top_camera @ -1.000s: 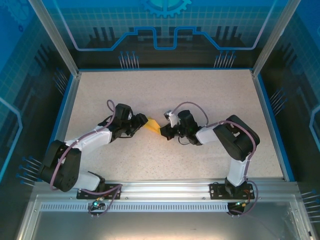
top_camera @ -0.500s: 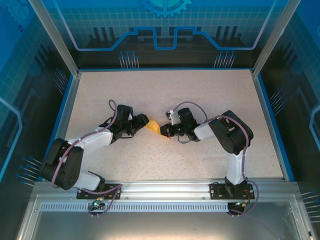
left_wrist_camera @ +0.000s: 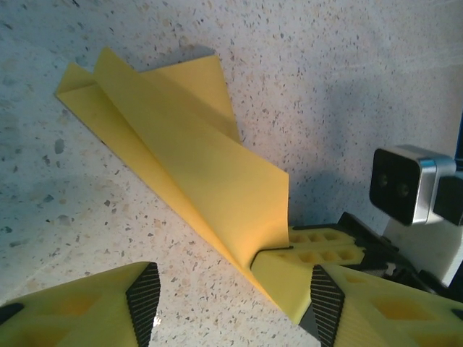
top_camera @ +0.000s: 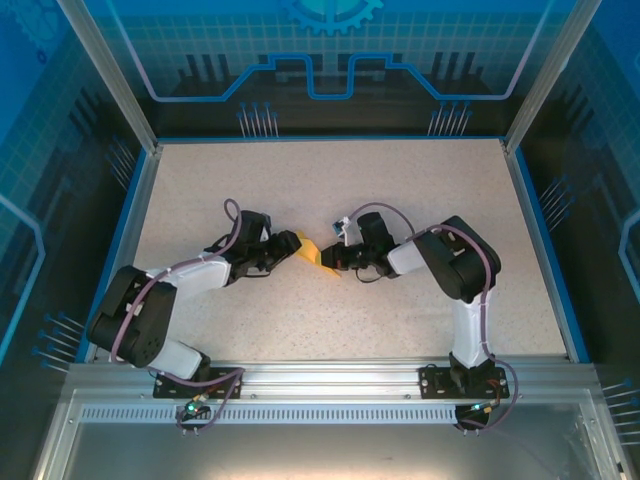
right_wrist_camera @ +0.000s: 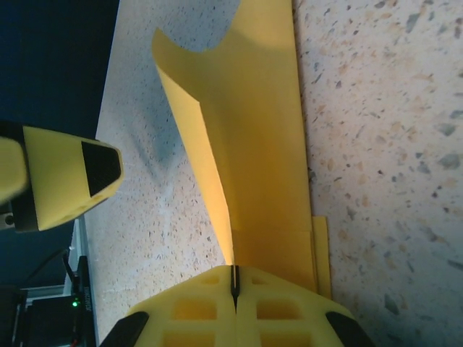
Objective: Fold a paper plane with a square sheet of paper (pick it up from the middle)
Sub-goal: Fold the wing for the fifth time at the center of the table.
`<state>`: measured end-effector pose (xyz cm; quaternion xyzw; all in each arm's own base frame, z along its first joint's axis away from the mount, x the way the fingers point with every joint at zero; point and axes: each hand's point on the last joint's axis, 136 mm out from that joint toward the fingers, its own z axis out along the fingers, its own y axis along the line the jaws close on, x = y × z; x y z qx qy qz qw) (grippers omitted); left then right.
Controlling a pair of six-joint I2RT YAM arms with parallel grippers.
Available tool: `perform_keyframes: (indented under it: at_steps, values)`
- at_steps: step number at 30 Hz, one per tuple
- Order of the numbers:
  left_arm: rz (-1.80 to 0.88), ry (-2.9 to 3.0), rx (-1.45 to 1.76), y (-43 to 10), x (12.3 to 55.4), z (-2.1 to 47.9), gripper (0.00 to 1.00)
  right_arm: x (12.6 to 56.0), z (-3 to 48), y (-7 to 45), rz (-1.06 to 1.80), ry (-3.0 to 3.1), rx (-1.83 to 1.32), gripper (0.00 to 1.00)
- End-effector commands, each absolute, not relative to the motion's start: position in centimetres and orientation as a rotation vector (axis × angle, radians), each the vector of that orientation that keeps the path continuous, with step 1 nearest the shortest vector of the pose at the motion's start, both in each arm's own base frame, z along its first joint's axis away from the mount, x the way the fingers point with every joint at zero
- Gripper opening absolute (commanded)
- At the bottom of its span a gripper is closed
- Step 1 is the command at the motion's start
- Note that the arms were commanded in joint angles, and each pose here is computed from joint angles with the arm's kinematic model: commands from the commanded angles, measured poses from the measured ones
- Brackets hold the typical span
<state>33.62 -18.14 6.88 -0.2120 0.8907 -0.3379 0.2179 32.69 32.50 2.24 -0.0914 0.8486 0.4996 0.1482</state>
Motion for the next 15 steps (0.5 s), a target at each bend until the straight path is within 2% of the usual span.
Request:
perform_keyframes:
  at_steps: [1, 10, 15]
  values:
    - [-0.963, 2.459, -0.483, -19.3, 33.9, 7.3, 0.58, 32.4, 0.3, 31.6, 1.451, 2.541, -0.160, 0.00]
    - [-0.970, 2.464, -0.423, -20.4, 34.3, 6.5, 0.36, 32.7, -0.2, 31.8, 1.480, 2.599, -0.125, 0.00]
    - [-0.987, 2.444, -0.373, -21.3, 35.1, 6.7, 0.28, 32.5, -0.8, 31.6, 1.477, 2.646, -0.105, 0.00]
